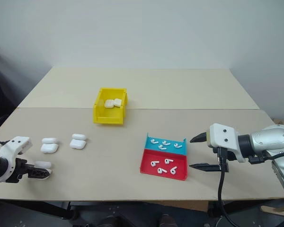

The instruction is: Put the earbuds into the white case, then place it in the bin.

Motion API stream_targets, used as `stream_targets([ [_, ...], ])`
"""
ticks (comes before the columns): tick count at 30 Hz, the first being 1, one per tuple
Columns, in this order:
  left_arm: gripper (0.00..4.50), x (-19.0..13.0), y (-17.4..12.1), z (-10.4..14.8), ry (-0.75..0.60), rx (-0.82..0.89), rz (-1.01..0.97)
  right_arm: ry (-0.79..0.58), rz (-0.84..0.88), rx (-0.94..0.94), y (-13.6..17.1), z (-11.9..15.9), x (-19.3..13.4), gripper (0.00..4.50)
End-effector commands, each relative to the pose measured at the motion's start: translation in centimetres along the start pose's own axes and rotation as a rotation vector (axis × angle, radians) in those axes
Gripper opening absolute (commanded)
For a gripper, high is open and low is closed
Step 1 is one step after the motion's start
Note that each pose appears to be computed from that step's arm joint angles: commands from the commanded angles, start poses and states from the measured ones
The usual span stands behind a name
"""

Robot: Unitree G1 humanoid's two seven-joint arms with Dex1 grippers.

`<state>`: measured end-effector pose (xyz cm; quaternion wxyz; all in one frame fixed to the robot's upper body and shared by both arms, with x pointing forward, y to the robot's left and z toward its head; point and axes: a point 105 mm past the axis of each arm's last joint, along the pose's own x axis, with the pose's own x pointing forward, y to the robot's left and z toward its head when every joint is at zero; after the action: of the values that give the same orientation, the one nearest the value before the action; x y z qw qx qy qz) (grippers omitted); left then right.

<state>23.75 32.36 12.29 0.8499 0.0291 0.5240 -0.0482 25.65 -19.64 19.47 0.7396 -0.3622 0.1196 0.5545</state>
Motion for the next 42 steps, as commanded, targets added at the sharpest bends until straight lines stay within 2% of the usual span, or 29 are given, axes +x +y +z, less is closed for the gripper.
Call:
stream_targets([
  [1,4.5,0.2,0.1,0.4,-0.01,-0.005,0.019,-0.001,-0.043,-0.028,-0.5,0.5,-0.7,4.45],
  [15,4.5,1.2,0.2,0.5,0.018,0.007,0.069,-0.006,-0.047,-0.024,-0.4,0.7,-0.5,4.45],
  [18,3.87,1.4,0.1,0.1,0.033,0.014,0.076,-0.004,-0.049,-0.027,-0.5,0.6,-0.5,4.5],
  [21,2.92,1.5,0.0,0.1,0.036,0.023,0.074,0.0,-0.051,-0.028,-0.5,0.5,-0.4,4.5],
  [22,2.78,1.5,-0.1,0.1,0.037,0.027,0.077,0.001,-0.051,-0.029,-0.5,0.4,-0.4,4.5],
  [27,2.79,1.2,0.1,0.4,0.021,0.04,0.099,-0.002,-0.056,-0.033,-0.7,0.4,-0.3,4.5],
  [31,2.79,-1.3,0.2,2.4,-0.093,0.091,0.148,-0.005,-0.065,-0.04,-1.0,0.6,-0.5,4.5],
  [35,2.79,-5.9,-2.2,5.4,-0.314,0.251,0.09,-0.008,-0.08,-0.05,-1.6,1.1,-1.2,4.5],
  [37,2.79,-7.7,-4.1,6.8,-0.434,0.326,0.001,-0.012,-0.085,-0.051,-2.0,1.4,-1.6,4.5],
  [39,2.79,-9.3,-7.8,8.3,-0.611,0.429,-0.187,-0.004,-0.077,-0.058,-2.2,1.6,-1.9,4.5],
  [42,2.79,-10.1,-12.0,9.5,-0.773,0.539,-0.396,0.003,-0.07,-0.068,-2.5,2.0,-2.2,4.5],
])
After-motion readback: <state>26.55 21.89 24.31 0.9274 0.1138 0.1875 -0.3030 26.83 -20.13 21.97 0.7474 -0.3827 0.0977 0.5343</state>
